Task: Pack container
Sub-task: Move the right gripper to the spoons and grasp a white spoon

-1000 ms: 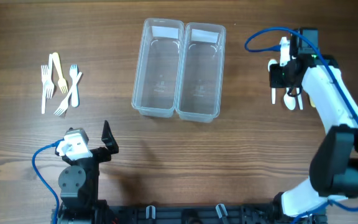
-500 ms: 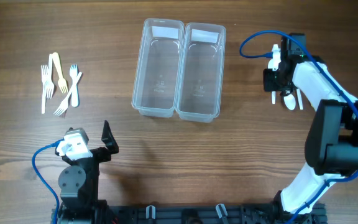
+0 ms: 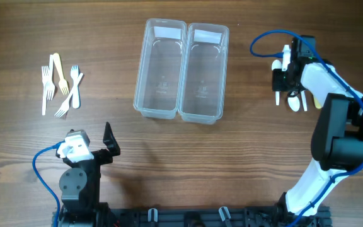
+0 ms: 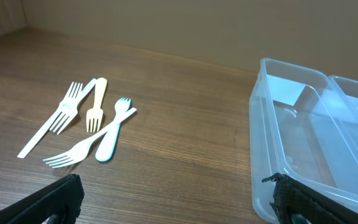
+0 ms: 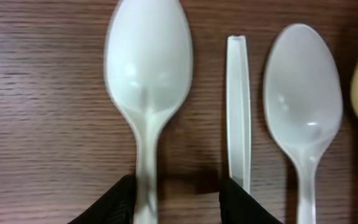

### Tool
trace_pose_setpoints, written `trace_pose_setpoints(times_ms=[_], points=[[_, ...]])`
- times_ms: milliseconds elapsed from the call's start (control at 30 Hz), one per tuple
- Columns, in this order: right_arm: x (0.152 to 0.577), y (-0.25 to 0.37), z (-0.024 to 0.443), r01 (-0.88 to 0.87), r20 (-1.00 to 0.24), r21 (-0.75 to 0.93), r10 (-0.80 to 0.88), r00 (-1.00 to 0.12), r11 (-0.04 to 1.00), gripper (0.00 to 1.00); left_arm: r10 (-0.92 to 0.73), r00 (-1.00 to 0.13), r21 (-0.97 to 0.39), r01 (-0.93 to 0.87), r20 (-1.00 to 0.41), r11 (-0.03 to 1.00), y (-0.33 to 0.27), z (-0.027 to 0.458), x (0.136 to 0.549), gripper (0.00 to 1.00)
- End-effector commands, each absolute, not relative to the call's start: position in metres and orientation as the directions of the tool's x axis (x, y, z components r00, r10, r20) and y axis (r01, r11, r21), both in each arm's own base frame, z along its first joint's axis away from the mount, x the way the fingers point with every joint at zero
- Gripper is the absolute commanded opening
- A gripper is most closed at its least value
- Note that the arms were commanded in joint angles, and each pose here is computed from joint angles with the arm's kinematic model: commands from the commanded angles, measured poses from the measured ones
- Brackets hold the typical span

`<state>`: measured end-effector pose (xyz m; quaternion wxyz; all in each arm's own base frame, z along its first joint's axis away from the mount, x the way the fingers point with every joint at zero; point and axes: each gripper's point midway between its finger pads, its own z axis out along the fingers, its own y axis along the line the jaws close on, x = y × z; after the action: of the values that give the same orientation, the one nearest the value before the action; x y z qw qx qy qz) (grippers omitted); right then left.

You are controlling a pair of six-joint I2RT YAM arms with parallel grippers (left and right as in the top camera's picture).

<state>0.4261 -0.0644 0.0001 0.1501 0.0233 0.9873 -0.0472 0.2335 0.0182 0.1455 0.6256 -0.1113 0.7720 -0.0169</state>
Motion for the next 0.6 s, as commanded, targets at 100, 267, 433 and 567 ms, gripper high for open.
trace_pose_setpoints(times_ms=[100, 267, 433, 567], points=[[0.435, -0.055, -0.005, 0.054, -0.316, 0.02, 0.057, -0.947, 0.998, 0.43, -0.174, -0.192, -0.148, -0.143, -0.966, 0.979, 0.018, 0.145, 0.234, 1.0], [0.434, -0.047, -0.005, 0.041, -0.315, 0.059, 0.057, -0.948, 0.997, 0.43, -0.174, -0.192, -0.148, -0.142, -0.966, 0.979, 0.018, 0.145, 0.234, 1.0], [0.432, -0.047, -0.006, 0.045, -0.306, 0.06, 0.061, -0.95, 0.997, 0.34, -0.174, -0.192, -0.148, -0.143, -0.966, 0.979, 0.018, 0.145, 0.234, 1.0], [0.428, -0.046, -0.009, 0.042, -0.288, 0.065, 0.059, -0.956, 0.997, 0.19, -0.174, -0.192, -0.148, -0.142, -0.966, 0.979, 0.018, 0.145, 0.234, 1.0]])
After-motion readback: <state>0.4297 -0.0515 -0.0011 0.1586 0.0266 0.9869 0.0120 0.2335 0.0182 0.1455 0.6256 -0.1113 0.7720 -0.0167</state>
